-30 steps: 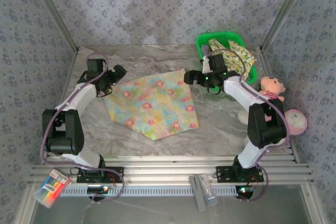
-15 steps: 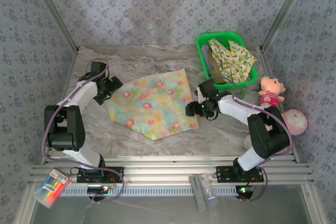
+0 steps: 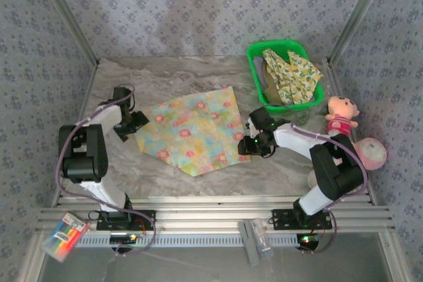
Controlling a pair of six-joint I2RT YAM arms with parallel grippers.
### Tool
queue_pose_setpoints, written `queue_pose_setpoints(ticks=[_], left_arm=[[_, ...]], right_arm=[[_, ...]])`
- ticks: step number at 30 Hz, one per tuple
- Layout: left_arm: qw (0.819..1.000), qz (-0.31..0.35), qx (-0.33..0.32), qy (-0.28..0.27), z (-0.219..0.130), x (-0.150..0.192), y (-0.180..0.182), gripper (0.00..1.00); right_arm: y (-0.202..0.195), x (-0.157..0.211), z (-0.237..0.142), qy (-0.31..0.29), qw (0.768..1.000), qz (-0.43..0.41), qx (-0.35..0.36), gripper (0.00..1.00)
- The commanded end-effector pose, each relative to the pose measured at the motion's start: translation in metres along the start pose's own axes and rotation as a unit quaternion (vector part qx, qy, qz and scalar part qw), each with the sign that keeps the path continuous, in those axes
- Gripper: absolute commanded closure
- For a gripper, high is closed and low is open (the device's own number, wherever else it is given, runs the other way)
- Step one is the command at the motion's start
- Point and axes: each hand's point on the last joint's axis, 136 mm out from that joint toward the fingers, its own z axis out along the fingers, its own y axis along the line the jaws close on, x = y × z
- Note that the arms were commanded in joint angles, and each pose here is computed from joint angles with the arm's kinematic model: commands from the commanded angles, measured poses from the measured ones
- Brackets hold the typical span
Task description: Fold and stack the skirts
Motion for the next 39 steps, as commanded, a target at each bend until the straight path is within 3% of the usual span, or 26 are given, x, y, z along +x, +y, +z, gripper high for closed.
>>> queue_pose_setpoints(ticks=[1, 4, 5, 7, 10, 12, 14, 18, 20, 25, 29, 31, 33, 34, 35, 39], left_arm=[[0.998, 0.014, 0.049, 0.025, 0.007, -0.001, -0.024, 0.52], [0.998, 0.015, 0.058, 0.01, -0.004, -0.007, -0.032, 0.91], [0.998, 0.014, 0.06, 0.0, -0.013, -0.01, -0.033, 1.0], [0.997, 0.023, 0.07, -0.036, -0.049, -0.019, -0.042, 1.0], [0.992, 0.041, 0.061, -0.107, -0.11, -0.032, -0.054, 1.0], [0.99, 0.046, 0.038, -0.131, -0.131, -0.037, -0.055, 1.0], [0.991, 0.053, 0.023, -0.118, -0.124, -0.04, -0.06, 0.99], [0.995, 0.082, -0.031, -0.047, -0.074, -0.046, -0.073, 0.99], [0.994, 0.093, -0.037, -0.038, -0.058, -0.052, -0.081, 0.86], [0.993, 0.112, -0.043, -0.01, -0.032, -0.058, -0.094, 0.78], [0.993, 0.11, -0.041, -0.021, -0.037, -0.051, -0.084, 0.38], [0.993, 0.105, -0.028, -0.04, -0.052, -0.046, -0.077, 0.22], [0.994, 0.093, -0.019, -0.047, -0.063, -0.034, -0.065, 0.09], [0.995, 0.084, -0.006, -0.045, -0.067, -0.025, -0.061, 0.04], [0.996, 0.076, 0.013, -0.039, -0.069, -0.014, -0.06, 0.01], [0.997, 0.035, 0.069, 0.005, -0.07, 0.036, -0.047, 0.01]], right_arm=[[0.005, 0.005, 0.006, 0.013, 1.0, -0.001, -0.017, 0.65], [0.008, 0.0, -0.001, 0.003, 1.0, 0.002, -0.029, 0.86], [0.008, -0.003, -0.007, -0.002, 0.999, 0.005, -0.032, 0.91], [0.009, -0.016, -0.025, -0.024, 0.999, 0.009, -0.046, 0.99], [0.011, -0.037, -0.053, -0.066, 0.994, 0.016, -0.082, 1.0], [0.008, -0.052, -0.063, -0.088, 0.99, 0.022, -0.103, 1.0], [0.001, -0.068, -0.063, -0.102, 0.989, 0.022, -0.106, 1.0], [-0.011, -0.08, -0.045, -0.07, 0.994, 0.021, -0.076, 1.0], [-0.021, -0.082, -0.038, -0.06, 0.996, 0.034, -0.047, 1.0], [-0.031, -0.082, -0.031, -0.047, 0.998, 0.043, 0.001, 0.96], [-0.025, -0.073, -0.03, -0.041, 0.999, 0.028, 0.019, 0.75], [-0.025, -0.071, -0.031, -0.044, 0.998, 0.033, 0.029, 0.58], [-0.028, -0.069, -0.033, -0.05, 0.997, 0.041, 0.048, 0.48], [-0.03, -0.067, -0.034, -0.053, 0.996, 0.047, 0.056, 0.43], [-0.032, -0.064, -0.034, -0.052, 0.995, 0.056, 0.059, 0.29], [-0.032, -0.058, -0.036, -0.061, 0.994, 0.092, 0.025, 0.22]])
